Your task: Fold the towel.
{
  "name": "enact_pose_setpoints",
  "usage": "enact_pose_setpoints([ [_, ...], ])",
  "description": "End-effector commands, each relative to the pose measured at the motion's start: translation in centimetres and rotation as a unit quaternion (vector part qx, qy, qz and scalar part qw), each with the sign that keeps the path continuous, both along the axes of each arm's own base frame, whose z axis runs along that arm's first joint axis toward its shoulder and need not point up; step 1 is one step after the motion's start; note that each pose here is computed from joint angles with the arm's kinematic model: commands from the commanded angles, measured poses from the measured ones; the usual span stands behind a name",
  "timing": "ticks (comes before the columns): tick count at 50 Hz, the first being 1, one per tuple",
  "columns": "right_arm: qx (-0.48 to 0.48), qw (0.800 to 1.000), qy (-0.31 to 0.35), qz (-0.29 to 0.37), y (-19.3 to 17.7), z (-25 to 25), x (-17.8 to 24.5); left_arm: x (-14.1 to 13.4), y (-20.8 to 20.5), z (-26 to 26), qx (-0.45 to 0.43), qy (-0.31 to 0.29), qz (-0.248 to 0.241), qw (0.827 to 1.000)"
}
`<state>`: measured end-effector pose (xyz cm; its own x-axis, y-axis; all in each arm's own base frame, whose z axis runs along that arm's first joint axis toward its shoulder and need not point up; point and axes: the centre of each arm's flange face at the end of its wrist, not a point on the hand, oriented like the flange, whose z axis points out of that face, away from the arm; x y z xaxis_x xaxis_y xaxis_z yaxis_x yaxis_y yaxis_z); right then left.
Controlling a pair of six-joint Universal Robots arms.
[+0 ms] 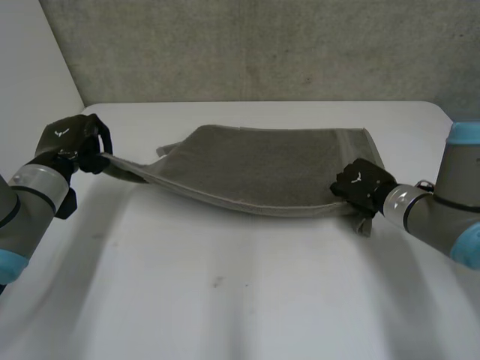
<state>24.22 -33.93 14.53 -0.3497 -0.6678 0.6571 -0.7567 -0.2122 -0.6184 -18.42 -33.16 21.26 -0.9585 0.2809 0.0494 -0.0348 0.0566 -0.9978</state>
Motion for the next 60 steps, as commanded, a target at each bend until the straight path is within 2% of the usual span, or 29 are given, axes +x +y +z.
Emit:
enact_pose_setpoints([
  [1,0.050,0.994,-0.073,-0.065,-0.3,-0.8,-0.3,0.1,0.3,-0.7,0.006,0.001,-0.001,1.000],
  [7,0.086,0.980,-0.128,-0.122,-0.4,-0.5,-0.7,0.0,0.5,-0.8,0.001,0.002,-0.003,1.000],
  [12,0.114,0.953,-0.196,-0.201,-1.0,-0.2,-2.6,0.0,0.5,-0.8,0.000,0.002,-0.003,1.000],
  [15,0.116,0.946,-0.215,-0.212,-1.0,0.0,-2.9,0.1,0.4,-0.8,0.000,0.002,-0.002,1.000],
  [17,0.123,0.933,-0.247,-0.229,-1.1,-0.1,-3.4,0.2,0.4,-0.8,0.000,0.002,-0.001,1.000],
  [20,0.125,0.924,-0.266,-0.244,-1.4,-0.4,-4.0,0.2,0.4,-0.8,-0.001,0.003,-0.001,1.000],
  [26,0.124,0.916,-0.280,-0.259,-1.8,-0.7,-4.5,0.2,0.2,-0.6,-0.005,0.003,0.000,1.000],
  [33,0.142,0.889,-0.322,-0.293,-1.9,-0.6,-5.1,0.8,0.1,0.7,-0.023,0.007,0.011,1.000],
  [37,0.135,0.894,-0.326,-0.277,-1.7,0.0,-4.6,0.8,0.2,1.1,-0.028,0.009,0.011,0.999],
  [39,0.083,0.921,-0.299,-0.236,-1.9,1.2,-4.2,0.7,0.4,1.3,-0.031,0.009,0.009,0.999],
  [40,0.083,0.921,-0.299,-0.236,-1.9,1.2,-4.2,0.7,0.4,1.3,-0.031,0.009,0.009,0.999],
  [41,0.051,0.942,-0.259,-0.208,-1.5,1.3,-3.7,0.6,0.6,1.3,-0.031,0.009,0.006,0.999],
  [42,0.051,0.942,-0.258,-0.208,-1.5,1.3,-3.7,0.6,0.6,1.3,-0.031,0.009,0.006,0.999],
  [44,-0.012,0.978,-0.151,-0.145,0.3,0.9,-1.9,0.5,0.8,1.1,-0.028,0.009,0.005,1.000],
  [45,-0.012,0.978,-0.150,-0.145,0.3,0.9,-1.9,0.5,0.8,1.1,-0.028,0.009,0.005,1.000],
  [46,-0.046,0.985,-0.103,-0.130,0.6,0.9,-1.9,0.5,0.8,1.1,-0.028,0.009,0.005,1.000],
  [47,-0.066,0.987,-0.066,-0.130,0.6,0.9,-2.2,0.6,0.8,1.0,-0.027,0.009,0.006,1.000],
  [51,-0.062,0.982,-0.062,-0.168,0.2,0.5,-2.9,0.8,0.6,1.0,-0.027,0.009,0.009,1.000],
  [53,-0.049,0.977,-0.080,-0.189,0.0,0.3,-3.2,0.9,0.6,1.1,-0.028,0.009,0.010,1.000],
  [55,-0.013,0.965,-0.145,-0.220,-0.6,0.2,-3.6,0.9,0.6,1.1,-0.028,0.009,0.010,1.000],
  [60,0.059,0.949,-0.203,-0.233,-0.5,-0.2,-3.6,0.9,0.6,1.1,-0.028,0.009,0.010,1.000],
])
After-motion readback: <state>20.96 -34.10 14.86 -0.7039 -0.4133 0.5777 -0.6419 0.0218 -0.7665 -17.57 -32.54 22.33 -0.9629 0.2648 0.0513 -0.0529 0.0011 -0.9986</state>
